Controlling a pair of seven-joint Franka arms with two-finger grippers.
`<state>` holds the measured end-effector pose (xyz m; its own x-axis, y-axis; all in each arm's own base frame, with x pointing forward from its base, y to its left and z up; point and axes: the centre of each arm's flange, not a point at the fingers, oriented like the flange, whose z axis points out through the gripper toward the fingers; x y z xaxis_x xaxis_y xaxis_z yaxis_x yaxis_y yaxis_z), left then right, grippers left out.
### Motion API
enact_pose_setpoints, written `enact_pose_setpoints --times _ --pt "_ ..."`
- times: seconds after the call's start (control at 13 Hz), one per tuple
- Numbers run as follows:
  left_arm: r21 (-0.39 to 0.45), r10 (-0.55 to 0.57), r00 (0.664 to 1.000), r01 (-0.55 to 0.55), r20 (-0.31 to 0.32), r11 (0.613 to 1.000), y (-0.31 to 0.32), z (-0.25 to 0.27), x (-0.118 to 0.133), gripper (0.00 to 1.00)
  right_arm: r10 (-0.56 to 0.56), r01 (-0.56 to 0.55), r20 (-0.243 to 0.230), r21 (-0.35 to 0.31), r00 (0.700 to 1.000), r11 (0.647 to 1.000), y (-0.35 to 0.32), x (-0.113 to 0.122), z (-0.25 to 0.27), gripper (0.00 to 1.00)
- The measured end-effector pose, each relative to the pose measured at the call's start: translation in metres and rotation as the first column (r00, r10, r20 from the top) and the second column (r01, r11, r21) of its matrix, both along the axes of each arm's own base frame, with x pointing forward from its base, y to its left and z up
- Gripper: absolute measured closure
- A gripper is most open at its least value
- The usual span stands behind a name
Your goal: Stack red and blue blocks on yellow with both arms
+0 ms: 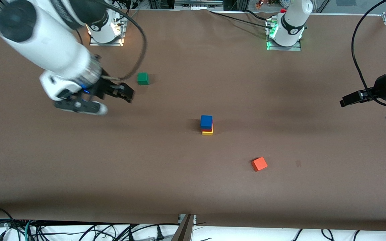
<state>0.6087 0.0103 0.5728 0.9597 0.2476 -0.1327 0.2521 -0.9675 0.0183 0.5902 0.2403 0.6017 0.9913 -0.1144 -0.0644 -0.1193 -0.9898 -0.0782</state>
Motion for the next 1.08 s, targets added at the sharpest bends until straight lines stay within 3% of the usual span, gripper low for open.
enact_pose_setpoints --times 0.46,0.77,1.08 --pt "0.0 0.0 1.0 0.0 0.0 1.0 0.0 0.0 0.0 0.0 0.062 -0.061 -0.033 0.031 0.998 0.998 -0.129 -0.061 0.024 0.0" --pt "0.0 0.001 1.0 -0.001 0.0 1.0 0.0 0.0 0.0 0.0 0.119 -0.119 -0.02 -0.015 0.993 0.993 -0.192 -0.049 0.006 0.0" --pt "0.0 0.001 1.0 -0.001 0.0 1.0 0.001 0.0 0.0 0.0 0.146 -0.146 -0.008 -0.056 0.989 0.988 -0.186 -0.045 0.003 0.0"
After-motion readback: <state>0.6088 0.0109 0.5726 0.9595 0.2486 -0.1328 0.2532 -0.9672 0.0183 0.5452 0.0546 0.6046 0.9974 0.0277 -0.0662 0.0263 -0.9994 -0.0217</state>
